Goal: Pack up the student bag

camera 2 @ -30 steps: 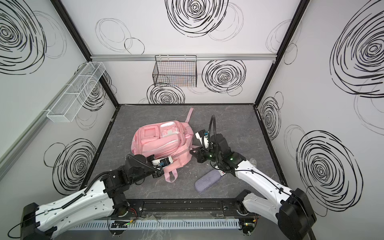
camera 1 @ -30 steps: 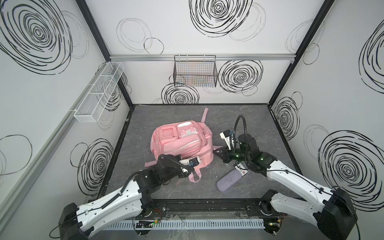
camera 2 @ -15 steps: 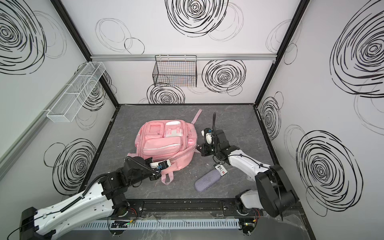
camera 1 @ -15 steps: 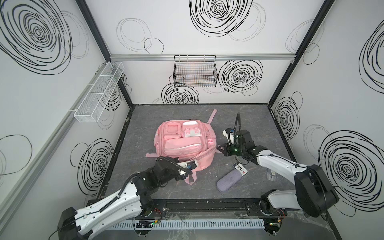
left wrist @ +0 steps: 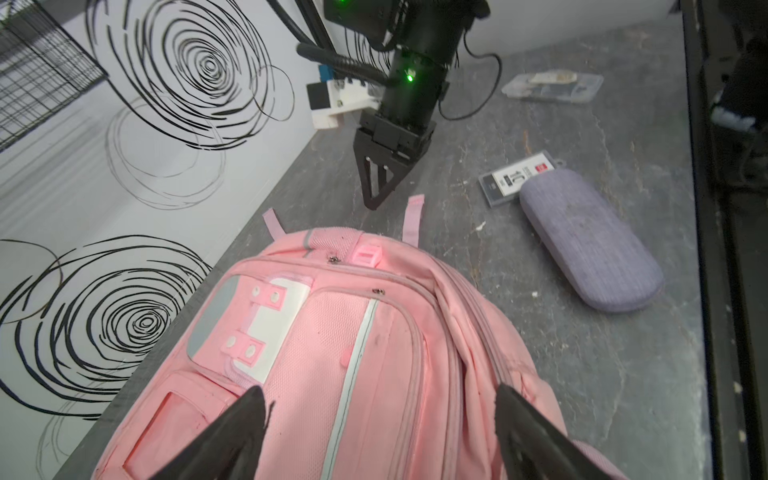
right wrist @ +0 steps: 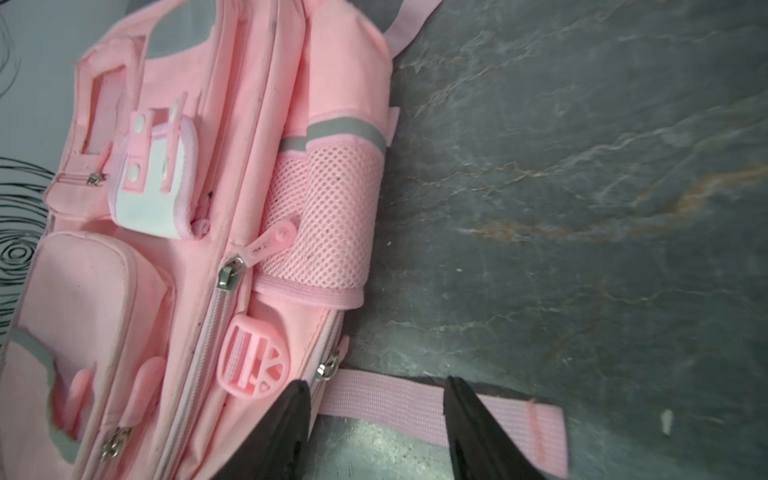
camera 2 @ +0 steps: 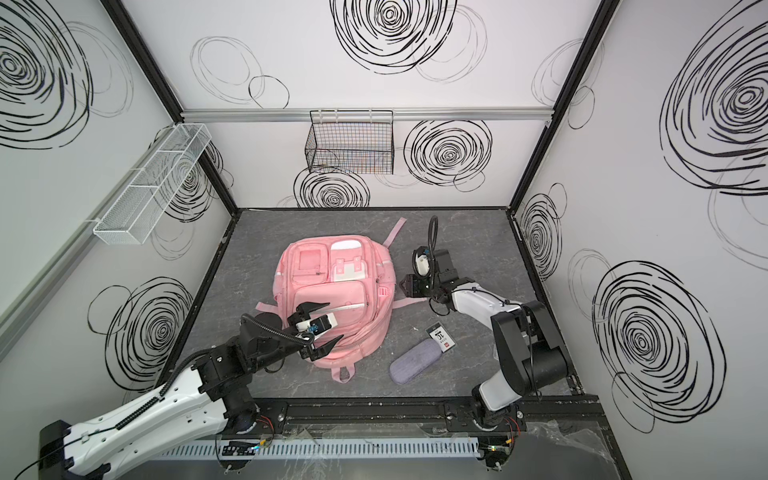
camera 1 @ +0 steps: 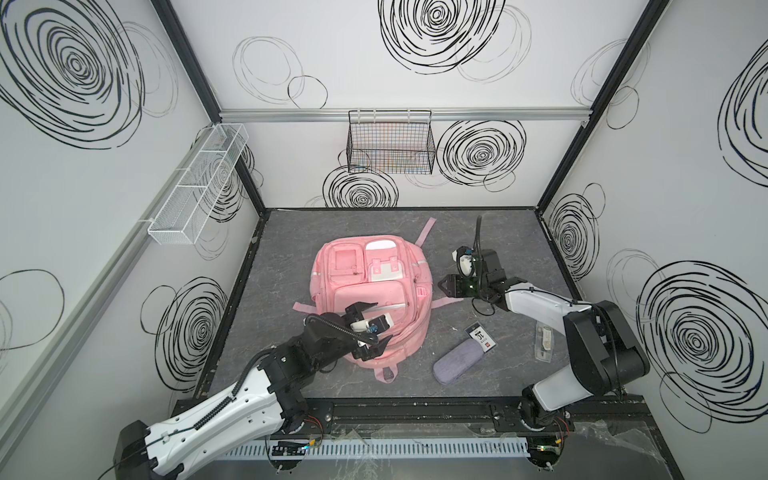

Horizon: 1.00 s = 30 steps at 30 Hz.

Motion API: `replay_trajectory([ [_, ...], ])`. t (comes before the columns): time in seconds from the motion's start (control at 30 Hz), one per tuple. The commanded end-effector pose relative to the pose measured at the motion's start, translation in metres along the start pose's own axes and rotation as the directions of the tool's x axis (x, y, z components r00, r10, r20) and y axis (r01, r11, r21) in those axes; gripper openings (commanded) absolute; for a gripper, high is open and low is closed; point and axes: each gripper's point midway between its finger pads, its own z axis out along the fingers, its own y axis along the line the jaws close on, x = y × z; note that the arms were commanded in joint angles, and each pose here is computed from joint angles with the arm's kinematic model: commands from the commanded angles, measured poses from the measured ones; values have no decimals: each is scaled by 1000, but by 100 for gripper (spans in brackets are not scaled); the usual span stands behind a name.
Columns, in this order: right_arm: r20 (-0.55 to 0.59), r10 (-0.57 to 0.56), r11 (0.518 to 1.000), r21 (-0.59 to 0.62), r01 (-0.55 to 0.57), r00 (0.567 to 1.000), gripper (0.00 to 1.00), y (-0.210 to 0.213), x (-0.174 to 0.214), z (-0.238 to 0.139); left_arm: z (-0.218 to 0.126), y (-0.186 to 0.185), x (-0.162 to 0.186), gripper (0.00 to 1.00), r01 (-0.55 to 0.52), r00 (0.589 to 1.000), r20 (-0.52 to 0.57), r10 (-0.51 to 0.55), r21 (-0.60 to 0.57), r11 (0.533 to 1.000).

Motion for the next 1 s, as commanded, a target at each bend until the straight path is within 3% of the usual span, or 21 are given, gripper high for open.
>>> replay_trajectory([
  [0.0,43,-16,999,43,14,999,57,-1,-14,-18,-8,41,-38,87,190,977,125,-171,-152,970],
  [0.1,59,-33,999,-36,35,998,54,21,-14,-28,0,61,-27,83,335,942,88,-323,-234,913],
  [0.17,72,-70,990,-113,78,995,52,45,-11,-31,6,78,-10,80,451,887,55,-458,-317,834],
  [0.27,70,-183,969,-154,192,981,48,74,-3,-29,16,98,33,76,616,734,-2,-680,-420,666],
  [0.4,57,-338,914,-219,342,939,44,90,8,-15,25,99,84,79,782,479,-35,-877,-438,444],
  [0.5,30,-304,934,-187,304,952,47,81,-8,1,26,93,110,80,845,349,6,-937,-434,312],
  [0.6,-24,-123,969,-219,115,992,48,80,-26,17,23,88,122,79,852,329,37,-943,-443,280],
  [0.8,-74,148,952,-259,-162,986,49,91,-25,49,21,90,125,79,820,383,52,-922,-478,314],
  [0.97,-93,262,939,-207,-276,961,53,82,-16,66,24,83,151,85,794,325,55,-944,-558,241],
])
